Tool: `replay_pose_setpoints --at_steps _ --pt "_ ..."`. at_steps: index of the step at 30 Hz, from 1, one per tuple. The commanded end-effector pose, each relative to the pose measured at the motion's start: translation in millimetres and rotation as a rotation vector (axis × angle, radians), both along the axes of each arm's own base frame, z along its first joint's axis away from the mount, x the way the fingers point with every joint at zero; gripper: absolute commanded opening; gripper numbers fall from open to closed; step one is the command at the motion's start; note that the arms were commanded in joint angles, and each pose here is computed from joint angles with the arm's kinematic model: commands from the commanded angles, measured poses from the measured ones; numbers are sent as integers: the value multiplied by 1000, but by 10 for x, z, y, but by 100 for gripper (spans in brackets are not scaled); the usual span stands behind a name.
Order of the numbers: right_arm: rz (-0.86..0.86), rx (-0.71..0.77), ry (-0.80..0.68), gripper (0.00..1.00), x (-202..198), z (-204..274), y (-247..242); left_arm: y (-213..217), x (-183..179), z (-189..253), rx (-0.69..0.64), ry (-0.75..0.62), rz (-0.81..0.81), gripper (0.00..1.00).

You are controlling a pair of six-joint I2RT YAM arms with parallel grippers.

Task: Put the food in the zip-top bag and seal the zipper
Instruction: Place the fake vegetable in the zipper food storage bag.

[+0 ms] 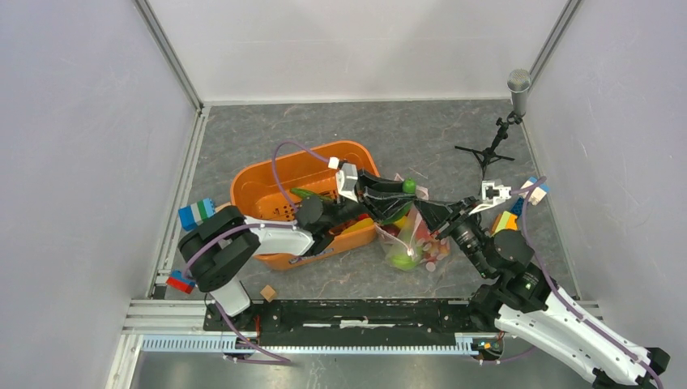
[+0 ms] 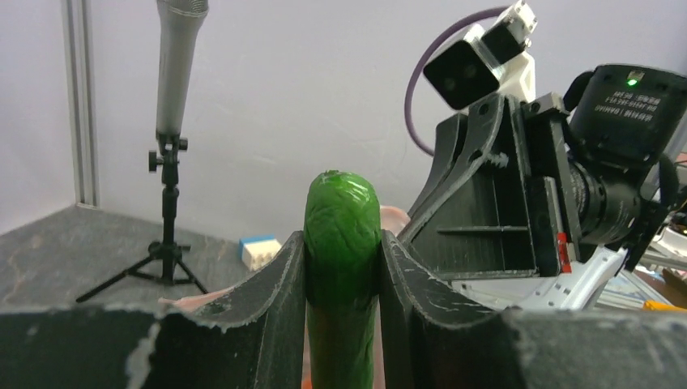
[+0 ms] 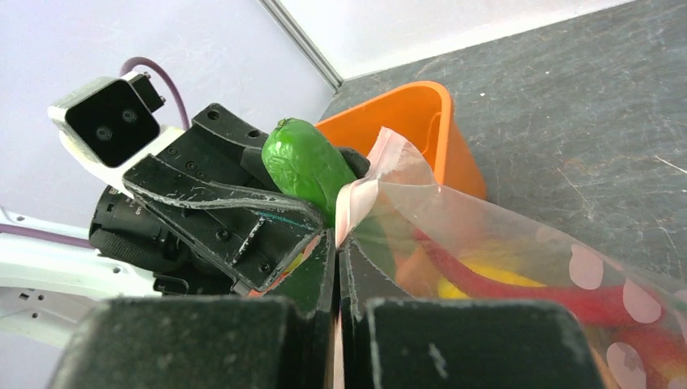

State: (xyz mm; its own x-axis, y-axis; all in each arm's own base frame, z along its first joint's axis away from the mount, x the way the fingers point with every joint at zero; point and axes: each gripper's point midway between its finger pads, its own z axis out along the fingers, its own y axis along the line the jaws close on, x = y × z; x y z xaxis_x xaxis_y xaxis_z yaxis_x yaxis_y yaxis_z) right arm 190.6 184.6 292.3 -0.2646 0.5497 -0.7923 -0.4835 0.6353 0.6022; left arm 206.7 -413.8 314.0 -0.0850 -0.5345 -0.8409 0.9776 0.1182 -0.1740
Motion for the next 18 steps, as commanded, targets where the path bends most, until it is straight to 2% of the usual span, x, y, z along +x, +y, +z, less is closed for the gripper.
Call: replay_pose_setpoints --at_steps 1,3,4,5,7,10,14,18 --pt "-25 108 -76 2 -32 453 -105 60 -57 -11 -18 -47 19 24" --pt "-42 106 -76 2 -21 462 -139 95 -94 -77 -1 -43 14 31" --pt "-52 108 -78 2 -16 471 -161 125 -109 -96 3 -41 17 42" --pt "-59 109 -80 3 -14 478 -178 152 -120 -129 10 -33 21 49" --pt "-80 107 -80 3 -3 487 -220 183 -139 -194 42 -15 24 52" --pt "-108 99 -78 3 17 497 -274 150 -152 -283 156 6 15 60" --pt "-112 93 -80 3 21 521 -280 99 -81 -423 355 52 33 62" --pt "-99 83 -76 3 23 486 -243 19 -55 -500 512 53 9 58"
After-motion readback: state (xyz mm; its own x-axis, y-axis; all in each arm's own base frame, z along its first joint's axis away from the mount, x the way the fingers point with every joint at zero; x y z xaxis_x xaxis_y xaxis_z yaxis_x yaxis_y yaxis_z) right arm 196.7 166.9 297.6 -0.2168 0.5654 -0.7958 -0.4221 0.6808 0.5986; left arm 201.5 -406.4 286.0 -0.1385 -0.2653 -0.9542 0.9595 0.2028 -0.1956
